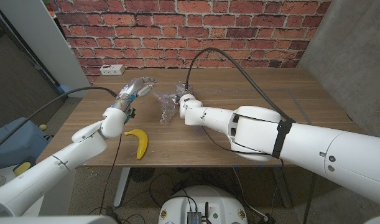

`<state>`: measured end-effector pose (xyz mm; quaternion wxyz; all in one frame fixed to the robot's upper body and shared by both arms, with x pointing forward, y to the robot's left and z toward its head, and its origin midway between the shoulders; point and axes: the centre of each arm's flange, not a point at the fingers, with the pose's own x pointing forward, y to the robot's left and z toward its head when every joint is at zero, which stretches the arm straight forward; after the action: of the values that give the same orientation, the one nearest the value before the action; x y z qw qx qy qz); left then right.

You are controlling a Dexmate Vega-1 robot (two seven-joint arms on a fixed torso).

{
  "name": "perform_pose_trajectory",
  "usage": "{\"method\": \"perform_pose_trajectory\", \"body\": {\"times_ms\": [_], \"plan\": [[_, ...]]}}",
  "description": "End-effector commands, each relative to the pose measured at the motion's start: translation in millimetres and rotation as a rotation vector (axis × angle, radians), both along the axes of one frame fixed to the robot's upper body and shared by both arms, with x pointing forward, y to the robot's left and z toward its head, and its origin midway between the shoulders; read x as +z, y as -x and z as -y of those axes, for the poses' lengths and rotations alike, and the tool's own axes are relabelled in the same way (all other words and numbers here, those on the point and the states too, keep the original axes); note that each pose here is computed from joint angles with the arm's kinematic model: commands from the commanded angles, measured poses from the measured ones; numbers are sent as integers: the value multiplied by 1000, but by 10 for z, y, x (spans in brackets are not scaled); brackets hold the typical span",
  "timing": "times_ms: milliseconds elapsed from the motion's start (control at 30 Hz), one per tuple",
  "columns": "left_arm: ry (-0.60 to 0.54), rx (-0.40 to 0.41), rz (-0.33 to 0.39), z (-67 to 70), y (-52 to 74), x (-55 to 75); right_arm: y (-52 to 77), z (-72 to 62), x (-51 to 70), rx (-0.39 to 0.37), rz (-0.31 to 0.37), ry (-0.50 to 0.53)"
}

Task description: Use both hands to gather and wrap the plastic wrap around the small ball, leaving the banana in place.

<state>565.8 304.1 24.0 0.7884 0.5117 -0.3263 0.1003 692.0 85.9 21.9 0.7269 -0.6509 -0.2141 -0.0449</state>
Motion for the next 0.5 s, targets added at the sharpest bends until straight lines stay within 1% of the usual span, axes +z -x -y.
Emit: {"method": "perform_pose_trajectory", "body": {"times_ms": [33, 133, 333, 400, 500], "plan": [[-153, 161, -485, -66, -278, -173, 81, 13, 36, -43, 98, -51], [-175, 155, -538, -56, -318, -200, 97, 19, 41, -52, 115, -63], [-212, 167, -602, -27, -371, -255, 141, 33, 52, -68, 159, -80], [-213, 170, -608, -21, -382, -273, 156, 47, 61, -60, 161, -88], [-214, 167, -620, -16, -390, -293, 181, 82, 77, -24, 169, -106]]}}
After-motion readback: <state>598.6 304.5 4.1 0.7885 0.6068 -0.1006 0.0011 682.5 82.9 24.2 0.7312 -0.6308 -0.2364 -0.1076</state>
